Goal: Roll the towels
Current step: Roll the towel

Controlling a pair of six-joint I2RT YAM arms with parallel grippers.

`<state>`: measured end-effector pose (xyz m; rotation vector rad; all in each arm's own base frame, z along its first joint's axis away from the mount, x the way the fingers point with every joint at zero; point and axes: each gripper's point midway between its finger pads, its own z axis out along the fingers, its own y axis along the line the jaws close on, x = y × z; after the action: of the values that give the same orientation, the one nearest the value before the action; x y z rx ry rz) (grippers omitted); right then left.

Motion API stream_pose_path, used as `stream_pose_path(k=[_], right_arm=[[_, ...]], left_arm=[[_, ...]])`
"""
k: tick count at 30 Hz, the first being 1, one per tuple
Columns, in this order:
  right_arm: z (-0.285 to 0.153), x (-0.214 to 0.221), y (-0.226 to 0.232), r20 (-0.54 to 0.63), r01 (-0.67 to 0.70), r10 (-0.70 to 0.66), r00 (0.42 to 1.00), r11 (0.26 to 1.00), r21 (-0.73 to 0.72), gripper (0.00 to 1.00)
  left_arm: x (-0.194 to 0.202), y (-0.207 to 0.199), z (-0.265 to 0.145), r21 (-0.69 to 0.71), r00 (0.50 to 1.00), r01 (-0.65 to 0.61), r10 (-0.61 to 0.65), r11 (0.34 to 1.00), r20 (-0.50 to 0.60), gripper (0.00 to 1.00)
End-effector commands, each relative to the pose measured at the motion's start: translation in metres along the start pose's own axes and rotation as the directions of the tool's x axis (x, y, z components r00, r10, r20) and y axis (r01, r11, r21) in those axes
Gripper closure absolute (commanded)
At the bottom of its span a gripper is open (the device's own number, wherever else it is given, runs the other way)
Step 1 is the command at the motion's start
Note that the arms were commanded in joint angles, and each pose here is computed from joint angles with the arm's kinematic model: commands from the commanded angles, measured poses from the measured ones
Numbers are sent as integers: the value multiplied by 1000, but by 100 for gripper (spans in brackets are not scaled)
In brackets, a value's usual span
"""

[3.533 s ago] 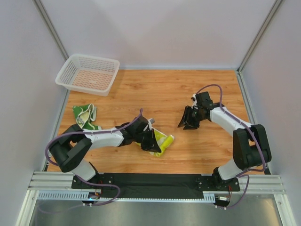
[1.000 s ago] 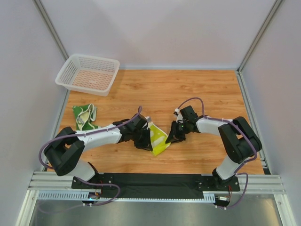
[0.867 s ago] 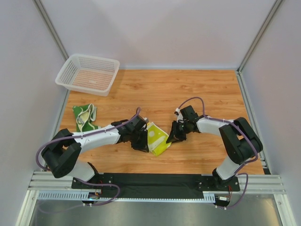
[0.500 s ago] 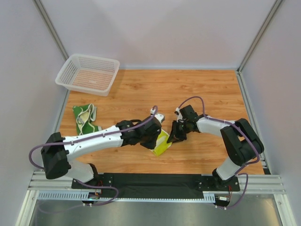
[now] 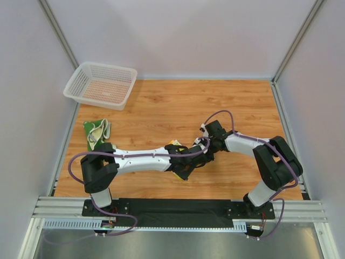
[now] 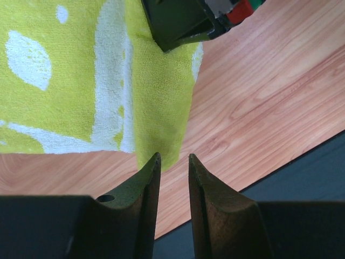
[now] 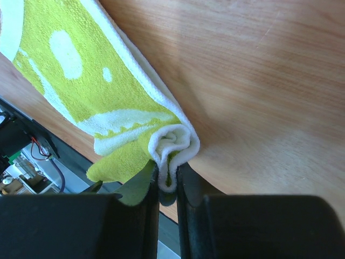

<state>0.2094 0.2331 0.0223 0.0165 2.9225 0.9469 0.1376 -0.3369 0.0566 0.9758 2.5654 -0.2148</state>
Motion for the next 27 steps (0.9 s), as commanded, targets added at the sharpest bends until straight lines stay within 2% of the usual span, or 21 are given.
stream_pose_path(k=[1, 18, 27], right_arm=[[-7, -7, 7, 31, 39, -39, 999, 999, -1, 90], [-6, -8, 8, 26, 42, -42, 999, 999, 2, 90], [-7, -10, 8, 27, 39, -39, 999, 999, 7, 91]], left_arm=[[-15, -5, -6, 4, 999, -23, 23, 1000, 40, 66], [-3, 16, 11, -101, 996, -87, 88, 991, 6, 62], [16, 15, 29, -80, 993, -115, 112, 990, -36, 59]])
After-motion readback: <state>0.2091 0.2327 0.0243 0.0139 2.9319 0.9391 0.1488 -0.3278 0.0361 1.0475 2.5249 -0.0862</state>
